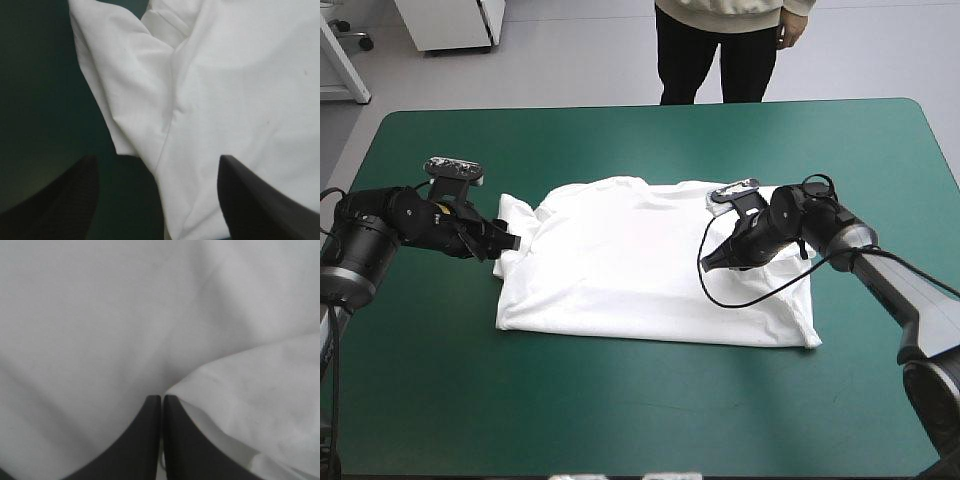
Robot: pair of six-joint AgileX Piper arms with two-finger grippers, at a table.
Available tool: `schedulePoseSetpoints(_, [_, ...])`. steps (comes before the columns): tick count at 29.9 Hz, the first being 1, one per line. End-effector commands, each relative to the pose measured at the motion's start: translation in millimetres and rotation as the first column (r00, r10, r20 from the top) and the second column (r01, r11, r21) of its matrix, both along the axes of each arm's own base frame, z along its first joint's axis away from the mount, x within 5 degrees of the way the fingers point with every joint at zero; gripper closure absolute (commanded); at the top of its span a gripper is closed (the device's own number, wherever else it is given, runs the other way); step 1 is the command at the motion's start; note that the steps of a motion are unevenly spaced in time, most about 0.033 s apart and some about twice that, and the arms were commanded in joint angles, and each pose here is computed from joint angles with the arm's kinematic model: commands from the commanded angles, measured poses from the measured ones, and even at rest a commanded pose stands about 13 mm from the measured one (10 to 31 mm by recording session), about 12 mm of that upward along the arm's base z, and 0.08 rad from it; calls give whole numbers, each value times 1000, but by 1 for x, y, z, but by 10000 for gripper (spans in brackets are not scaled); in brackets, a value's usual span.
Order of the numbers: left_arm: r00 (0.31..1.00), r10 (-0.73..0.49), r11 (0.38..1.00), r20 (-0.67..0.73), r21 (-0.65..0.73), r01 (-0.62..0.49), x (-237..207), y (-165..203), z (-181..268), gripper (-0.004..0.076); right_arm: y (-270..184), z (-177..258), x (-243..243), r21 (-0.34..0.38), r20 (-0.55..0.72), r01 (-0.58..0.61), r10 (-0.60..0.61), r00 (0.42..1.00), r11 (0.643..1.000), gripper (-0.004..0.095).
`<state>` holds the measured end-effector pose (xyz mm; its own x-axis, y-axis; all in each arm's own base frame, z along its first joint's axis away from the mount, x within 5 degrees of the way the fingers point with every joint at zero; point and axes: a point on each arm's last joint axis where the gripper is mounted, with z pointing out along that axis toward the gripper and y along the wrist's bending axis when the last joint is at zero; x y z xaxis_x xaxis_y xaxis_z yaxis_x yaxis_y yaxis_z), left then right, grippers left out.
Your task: Fold the cloth
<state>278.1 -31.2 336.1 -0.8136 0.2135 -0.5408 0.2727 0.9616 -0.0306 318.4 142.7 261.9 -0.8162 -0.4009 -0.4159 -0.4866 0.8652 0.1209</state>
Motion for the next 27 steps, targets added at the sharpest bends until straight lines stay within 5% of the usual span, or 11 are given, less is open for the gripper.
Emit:
schedulePoseSetpoints(1, [996,9,1000,88,-20,-7,-3,-1,20,234,2,18,3,14,88,-36,34,996,999,680])
schedulePoseSetpoints(5, [996,11,1000,87,-22,-9,-3,-1,20,233,1,25,0,14,121,-58,56,991,998,416])
schedulePoseSetpoints(16, [955,245,969,166,-40,-242,24,21,10,233,-23,122,-50,73,396,-55,22,918,996,467])
schedulePoseSetpoints(27, [929,353,925,112,-190,-329,90,36,-56,234,-31,143,-75,105,423,-62,11,906,993,497])
